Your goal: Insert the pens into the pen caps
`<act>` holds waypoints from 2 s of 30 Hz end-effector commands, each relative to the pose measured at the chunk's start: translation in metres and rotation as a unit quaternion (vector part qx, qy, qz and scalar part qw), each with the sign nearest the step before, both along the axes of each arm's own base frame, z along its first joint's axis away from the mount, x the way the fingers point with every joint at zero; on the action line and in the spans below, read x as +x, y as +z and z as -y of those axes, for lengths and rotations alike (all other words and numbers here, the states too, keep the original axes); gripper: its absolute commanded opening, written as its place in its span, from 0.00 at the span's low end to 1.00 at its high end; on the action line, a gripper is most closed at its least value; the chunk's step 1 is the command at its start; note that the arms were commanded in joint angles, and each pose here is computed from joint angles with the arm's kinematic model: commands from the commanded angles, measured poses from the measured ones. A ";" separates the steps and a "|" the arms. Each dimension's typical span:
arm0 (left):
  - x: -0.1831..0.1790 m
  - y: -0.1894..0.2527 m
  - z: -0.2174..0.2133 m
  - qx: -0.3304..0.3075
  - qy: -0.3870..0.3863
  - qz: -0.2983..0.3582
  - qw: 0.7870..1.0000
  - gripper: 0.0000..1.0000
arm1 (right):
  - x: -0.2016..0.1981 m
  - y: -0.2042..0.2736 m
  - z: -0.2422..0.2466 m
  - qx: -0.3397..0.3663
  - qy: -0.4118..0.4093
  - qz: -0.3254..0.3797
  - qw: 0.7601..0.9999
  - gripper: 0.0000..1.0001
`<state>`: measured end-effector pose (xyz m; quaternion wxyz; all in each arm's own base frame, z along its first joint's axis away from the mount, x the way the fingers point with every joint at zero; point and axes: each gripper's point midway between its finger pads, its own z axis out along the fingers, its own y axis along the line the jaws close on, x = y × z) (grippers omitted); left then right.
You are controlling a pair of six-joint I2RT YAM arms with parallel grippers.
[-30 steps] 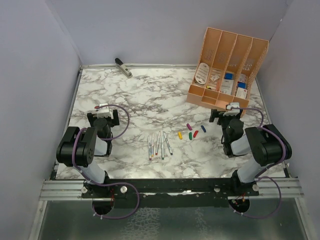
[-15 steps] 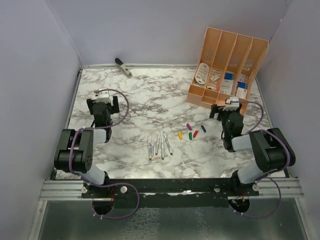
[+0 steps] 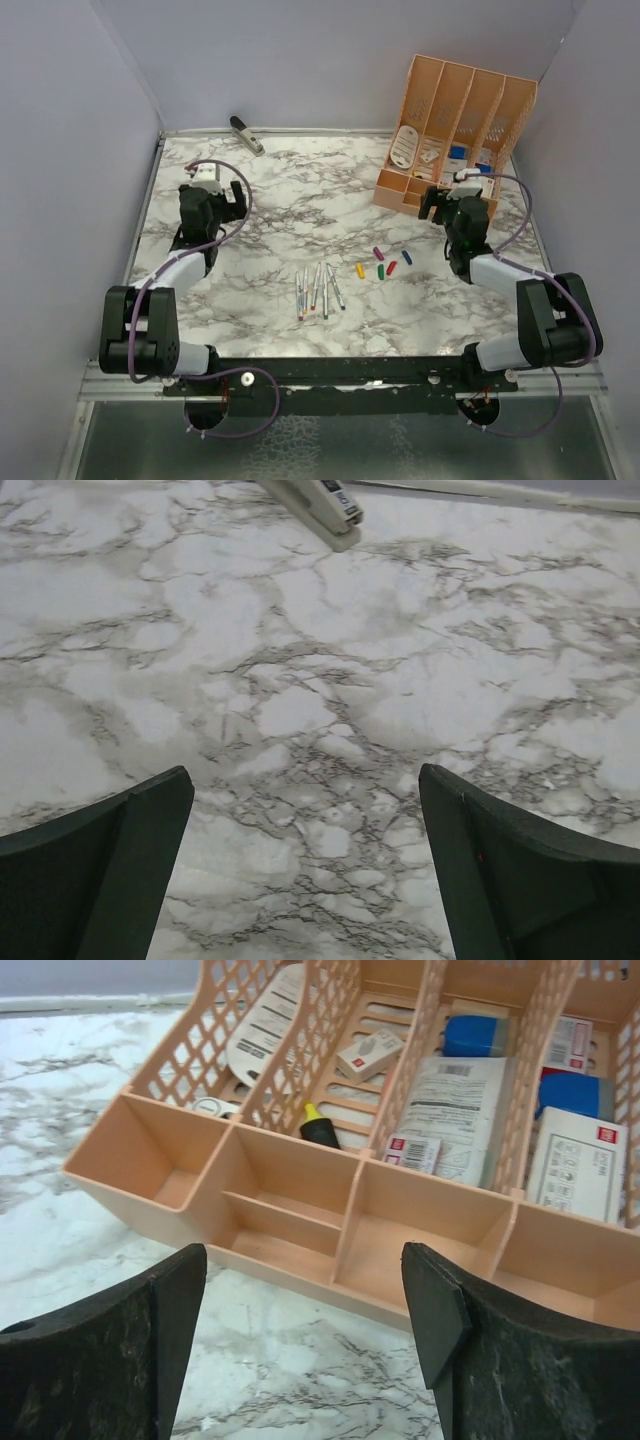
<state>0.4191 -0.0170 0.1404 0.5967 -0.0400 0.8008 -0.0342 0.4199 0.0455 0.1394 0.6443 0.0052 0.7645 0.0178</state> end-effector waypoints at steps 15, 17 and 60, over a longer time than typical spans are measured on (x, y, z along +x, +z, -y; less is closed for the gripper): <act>-0.032 -0.041 0.125 -0.007 -0.162 -0.169 0.972 0.99 | -0.022 0.039 -0.082 0.057 0.138 -0.010 0.989 0.74; -0.042 -0.040 0.140 -0.020 -0.180 -0.176 0.968 0.99 | -0.025 0.050 -0.084 0.064 0.145 0.009 0.987 0.75; -0.194 -0.055 0.163 0.009 -0.110 -0.454 0.884 0.72 | -0.026 0.049 -0.096 0.136 0.147 -0.031 0.979 0.89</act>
